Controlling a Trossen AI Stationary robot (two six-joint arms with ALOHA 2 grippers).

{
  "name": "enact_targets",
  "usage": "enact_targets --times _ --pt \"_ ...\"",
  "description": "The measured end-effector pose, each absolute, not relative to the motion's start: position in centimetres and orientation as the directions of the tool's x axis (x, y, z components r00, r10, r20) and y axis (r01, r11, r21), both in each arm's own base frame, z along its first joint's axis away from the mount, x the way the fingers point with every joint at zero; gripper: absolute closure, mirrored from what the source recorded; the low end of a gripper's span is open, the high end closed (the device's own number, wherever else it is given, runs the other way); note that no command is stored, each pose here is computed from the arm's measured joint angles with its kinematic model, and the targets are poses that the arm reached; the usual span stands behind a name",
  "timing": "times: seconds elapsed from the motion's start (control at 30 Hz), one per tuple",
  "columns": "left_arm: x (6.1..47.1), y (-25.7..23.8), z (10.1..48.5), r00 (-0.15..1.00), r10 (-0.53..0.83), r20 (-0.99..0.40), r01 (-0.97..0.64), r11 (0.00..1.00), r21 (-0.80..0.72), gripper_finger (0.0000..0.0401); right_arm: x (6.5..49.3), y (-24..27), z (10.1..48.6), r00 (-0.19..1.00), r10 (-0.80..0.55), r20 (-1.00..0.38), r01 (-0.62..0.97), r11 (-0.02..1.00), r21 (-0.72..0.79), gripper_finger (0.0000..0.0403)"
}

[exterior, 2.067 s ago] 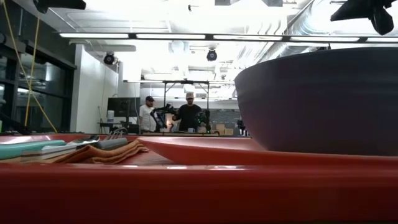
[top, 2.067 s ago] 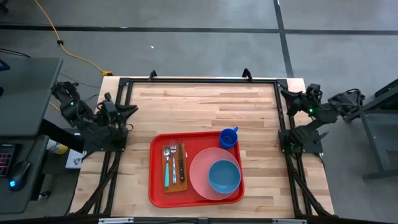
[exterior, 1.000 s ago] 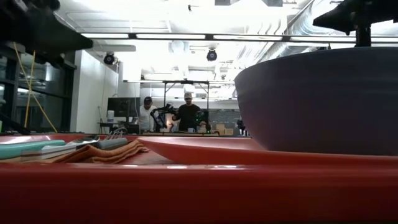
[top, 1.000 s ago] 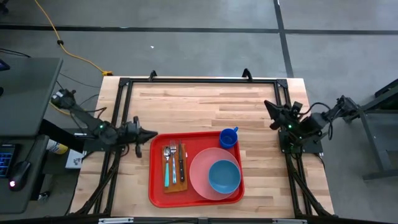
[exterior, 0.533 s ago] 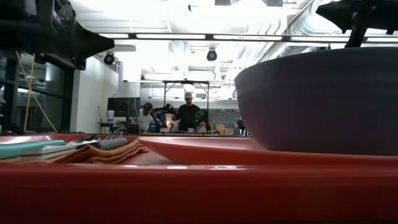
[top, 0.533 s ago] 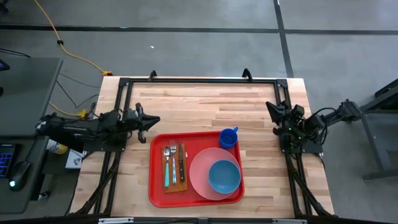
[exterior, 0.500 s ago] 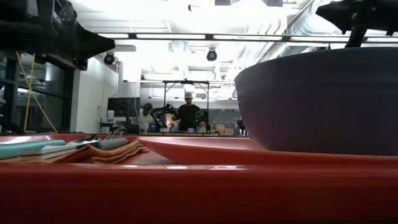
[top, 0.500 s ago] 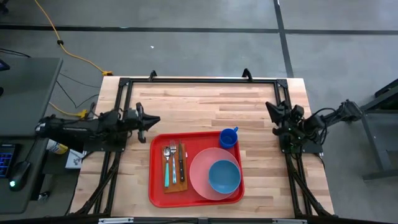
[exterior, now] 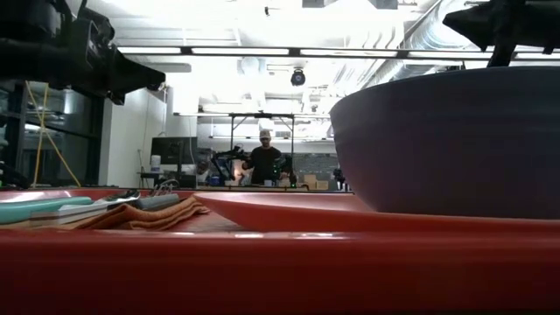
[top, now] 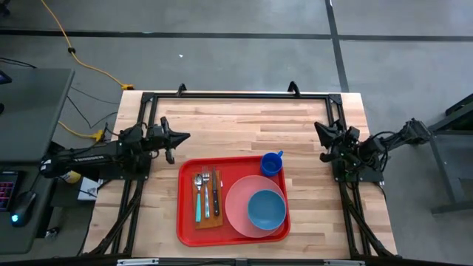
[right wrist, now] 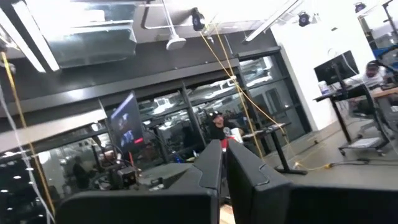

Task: Set up tray
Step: Return to Home Position

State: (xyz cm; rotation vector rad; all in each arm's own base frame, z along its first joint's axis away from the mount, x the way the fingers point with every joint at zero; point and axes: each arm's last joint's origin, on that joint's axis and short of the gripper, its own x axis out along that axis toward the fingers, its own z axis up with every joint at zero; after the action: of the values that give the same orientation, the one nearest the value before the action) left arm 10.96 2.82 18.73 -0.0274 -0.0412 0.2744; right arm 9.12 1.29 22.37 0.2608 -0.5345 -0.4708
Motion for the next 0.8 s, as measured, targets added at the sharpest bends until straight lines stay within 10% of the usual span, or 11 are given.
enact_targets --times 0.8 --pt "10.8 2.8 18.9 0.958 0.282 0.058 -0.286 0.956 0.074 0.0371 11.6 -0.8 18.8 0.946 -0.259 0.195 0.183 0.923 0.339 0.0403"
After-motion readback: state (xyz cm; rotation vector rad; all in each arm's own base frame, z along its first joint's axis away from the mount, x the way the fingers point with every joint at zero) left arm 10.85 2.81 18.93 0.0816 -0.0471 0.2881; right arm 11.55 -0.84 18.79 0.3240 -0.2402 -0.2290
